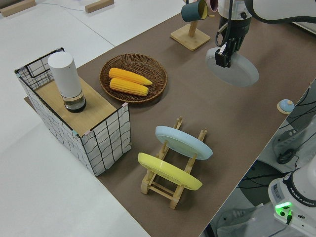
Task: Pick gray plate from low plate rack and place it on table with left arm
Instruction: 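Lift the gray plate out of the rack with the left gripper, then lower the gray plate onto the open table beside the rack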
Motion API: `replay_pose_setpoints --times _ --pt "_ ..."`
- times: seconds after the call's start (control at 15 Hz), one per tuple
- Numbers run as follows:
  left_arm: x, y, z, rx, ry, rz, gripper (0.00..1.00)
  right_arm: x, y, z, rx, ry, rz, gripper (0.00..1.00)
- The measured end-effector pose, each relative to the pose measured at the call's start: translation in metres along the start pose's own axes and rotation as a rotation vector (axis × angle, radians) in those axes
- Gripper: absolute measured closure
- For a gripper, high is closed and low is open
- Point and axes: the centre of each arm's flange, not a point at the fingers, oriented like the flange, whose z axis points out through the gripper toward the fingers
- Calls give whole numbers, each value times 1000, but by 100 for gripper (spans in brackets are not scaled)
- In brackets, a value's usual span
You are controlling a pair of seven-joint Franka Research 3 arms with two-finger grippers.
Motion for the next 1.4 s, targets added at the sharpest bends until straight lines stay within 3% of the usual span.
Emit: replay_pose_setpoints --times 0.33,0.53,0.73,0.93,1.2,1.4 --pt "11 14 23 -229 -49 -13 92 0 0 0 0 0 0 1" --pt "21 15 47 -295 -96 -4 92 0 0 0 0 0 0 1" --pt "30 8 76 -359 -119 37 92 0 0 0 0 0 0 1" --pt "31 -8 103 -401 -107 71 92 0 0 0 0 0 0 1" --pt "30 -19 133 -437 -69 70 92 0 0 0 0 0 0 1" --pt "26 -23 153 -447 -61 97 92 0 0 0 0 0 0 1"
